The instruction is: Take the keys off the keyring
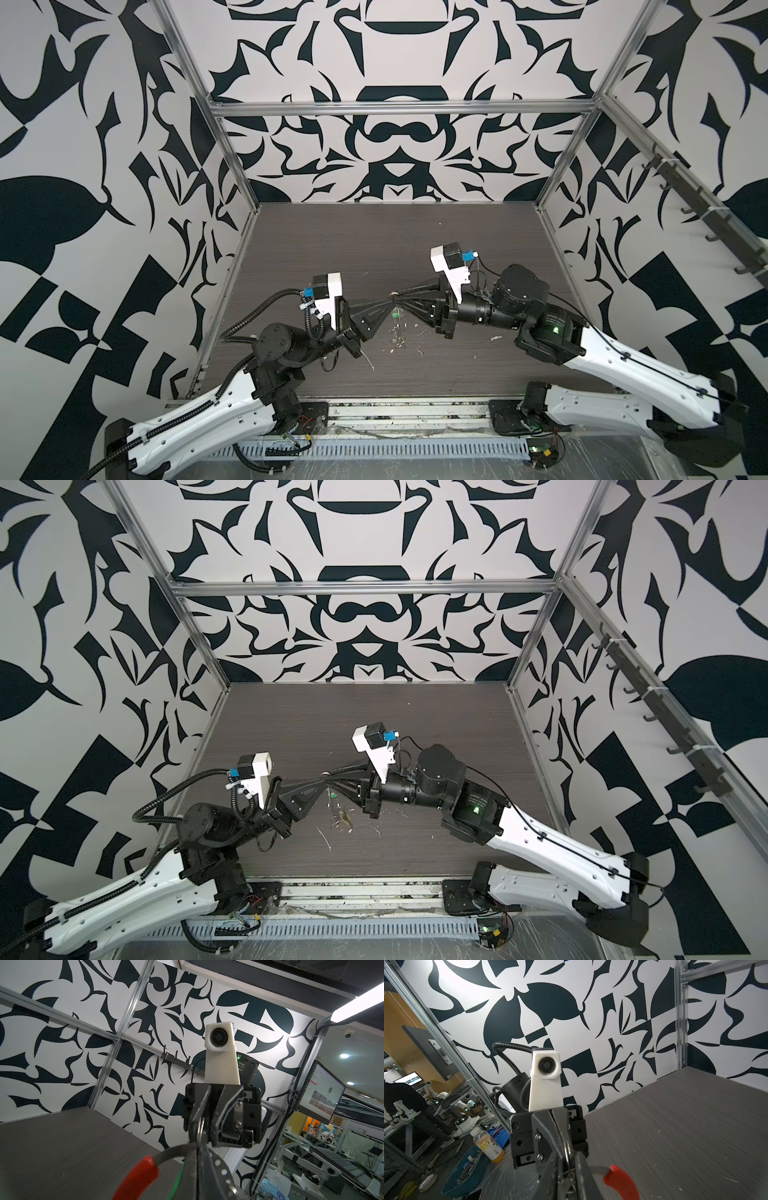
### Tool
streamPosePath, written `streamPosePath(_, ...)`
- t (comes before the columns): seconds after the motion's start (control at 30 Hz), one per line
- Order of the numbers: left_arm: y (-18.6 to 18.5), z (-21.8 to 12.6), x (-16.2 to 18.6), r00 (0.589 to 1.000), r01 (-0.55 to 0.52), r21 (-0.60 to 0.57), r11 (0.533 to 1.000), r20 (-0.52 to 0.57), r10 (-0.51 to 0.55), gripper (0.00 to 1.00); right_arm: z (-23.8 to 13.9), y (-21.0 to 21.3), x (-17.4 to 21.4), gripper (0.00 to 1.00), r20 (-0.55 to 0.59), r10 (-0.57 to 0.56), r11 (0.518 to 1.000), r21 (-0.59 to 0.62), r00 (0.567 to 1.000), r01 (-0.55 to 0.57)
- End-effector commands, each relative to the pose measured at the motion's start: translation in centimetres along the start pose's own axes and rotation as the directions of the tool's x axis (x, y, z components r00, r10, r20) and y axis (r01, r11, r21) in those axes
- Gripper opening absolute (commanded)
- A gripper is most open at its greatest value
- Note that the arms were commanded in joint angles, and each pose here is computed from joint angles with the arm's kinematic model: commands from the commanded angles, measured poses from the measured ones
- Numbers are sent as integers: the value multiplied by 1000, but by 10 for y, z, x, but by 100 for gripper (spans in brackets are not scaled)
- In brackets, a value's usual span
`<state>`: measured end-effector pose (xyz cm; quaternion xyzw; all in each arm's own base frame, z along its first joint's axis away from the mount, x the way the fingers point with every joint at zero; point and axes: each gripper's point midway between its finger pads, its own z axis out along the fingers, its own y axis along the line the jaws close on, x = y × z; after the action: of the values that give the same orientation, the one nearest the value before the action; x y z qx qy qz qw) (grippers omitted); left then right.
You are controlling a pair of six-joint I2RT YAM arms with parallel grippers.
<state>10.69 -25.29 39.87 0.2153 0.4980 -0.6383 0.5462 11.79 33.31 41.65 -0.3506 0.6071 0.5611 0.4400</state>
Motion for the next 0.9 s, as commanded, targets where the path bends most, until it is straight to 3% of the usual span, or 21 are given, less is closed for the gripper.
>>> streamPosePath(0.0,-4,-2,-8,999,-1,15,1000,36,0,0,-8,19,-28,11,78,-32,998,-47,996,35)
streamPosePath(0.13,-4,-2,-8,999,1,15,1000,35,-1,0,-7,19,-27,0,71,-25,998,-50,997,28)
streamPosePath(0.23,-2,-2,-6,1000,11,3,1000,20,-11,0,-12,17,-30,0,76,-23,1000,-19,997,24)
streamPosePath(0.3,-1,-5,-5,1000,17,-14,1000,6,-17,10,-17,16,-28,0,55,-27,1000,-1,998,28)
streamPosePath(0.37,1,-12,-5,1000,7,-45,999,-13,-8,21,-22,18,-25,0,16,-26,1000,7,1000,26)
streamPosePath(0.63,-4,-23,2,981,-86,-90,992,-182,68,30,-31,21,5,0,-233,-44,999,20,972,50)
streamPosePath(0.87,-10,-4,24,945,-37,-36,999,-325,23,36,-29,26,14,0,-304,-46,999,-19,951,42)
